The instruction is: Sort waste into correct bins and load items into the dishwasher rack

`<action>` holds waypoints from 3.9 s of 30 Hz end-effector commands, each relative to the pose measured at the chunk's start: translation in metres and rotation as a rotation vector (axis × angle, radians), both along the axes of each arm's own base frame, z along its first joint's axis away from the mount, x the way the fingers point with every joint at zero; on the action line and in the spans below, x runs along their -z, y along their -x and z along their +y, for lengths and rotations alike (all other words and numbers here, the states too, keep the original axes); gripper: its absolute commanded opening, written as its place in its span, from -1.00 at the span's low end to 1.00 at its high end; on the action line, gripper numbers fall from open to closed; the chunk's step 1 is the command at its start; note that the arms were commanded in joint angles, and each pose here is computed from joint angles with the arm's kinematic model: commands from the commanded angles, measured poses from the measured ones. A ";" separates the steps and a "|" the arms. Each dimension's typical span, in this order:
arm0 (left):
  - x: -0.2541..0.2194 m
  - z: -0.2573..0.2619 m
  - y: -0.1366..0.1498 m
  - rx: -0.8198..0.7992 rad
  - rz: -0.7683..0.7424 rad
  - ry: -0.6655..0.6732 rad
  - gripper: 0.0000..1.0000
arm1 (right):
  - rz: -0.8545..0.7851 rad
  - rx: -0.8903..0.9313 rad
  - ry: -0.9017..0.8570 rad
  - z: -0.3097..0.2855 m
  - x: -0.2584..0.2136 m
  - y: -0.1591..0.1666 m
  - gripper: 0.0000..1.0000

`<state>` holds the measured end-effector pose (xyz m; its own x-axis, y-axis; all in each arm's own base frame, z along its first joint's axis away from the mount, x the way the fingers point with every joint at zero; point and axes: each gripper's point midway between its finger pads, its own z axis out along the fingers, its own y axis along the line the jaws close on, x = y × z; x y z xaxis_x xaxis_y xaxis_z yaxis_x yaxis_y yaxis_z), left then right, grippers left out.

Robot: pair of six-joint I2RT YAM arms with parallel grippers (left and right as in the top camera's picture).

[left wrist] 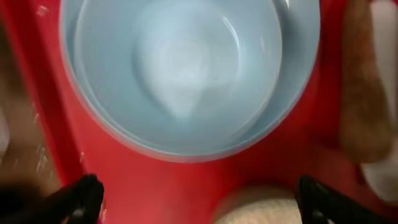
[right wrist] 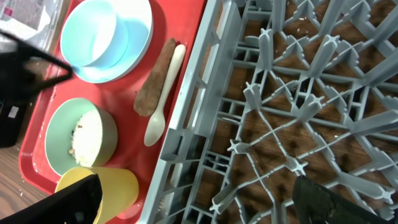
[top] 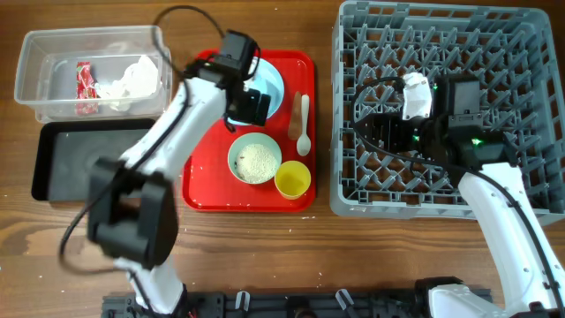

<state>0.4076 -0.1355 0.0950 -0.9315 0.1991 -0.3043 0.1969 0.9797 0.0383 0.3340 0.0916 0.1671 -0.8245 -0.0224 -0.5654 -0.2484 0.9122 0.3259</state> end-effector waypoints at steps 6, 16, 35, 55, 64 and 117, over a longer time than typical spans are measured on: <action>-0.052 -0.065 0.040 -0.221 0.136 0.405 1.00 | 0.015 0.016 0.003 -0.002 0.003 -0.002 0.99; 0.023 -0.086 0.051 -0.357 0.206 0.203 0.96 | 0.049 0.030 -0.003 -0.002 0.007 0.003 0.99; 0.091 -0.082 0.048 -0.413 0.258 0.089 -0.33 | 0.058 0.030 -0.002 -0.002 0.008 0.005 0.99; 0.067 -0.021 0.060 -0.410 0.358 0.024 -0.33 | 0.054 0.031 0.001 -0.003 0.008 0.004 1.00; 0.067 -0.042 0.062 -0.370 0.358 0.064 -0.92 | 0.054 0.031 0.001 -0.003 0.008 0.004 0.99; -0.101 0.270 0.020 -0.732 0.021 1.767 -0.92 | 0.015 0.052 -0.019 -0.002 0.002 -0.007 0.99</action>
<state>0.3878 0.1327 0.1933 -0.6956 -0.6662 0.2688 -0.2149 -0.1641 -0.9627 0.3384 0.0908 0.1669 -0.8272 0.0163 -0.5617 -0.2142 0.9149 0.3421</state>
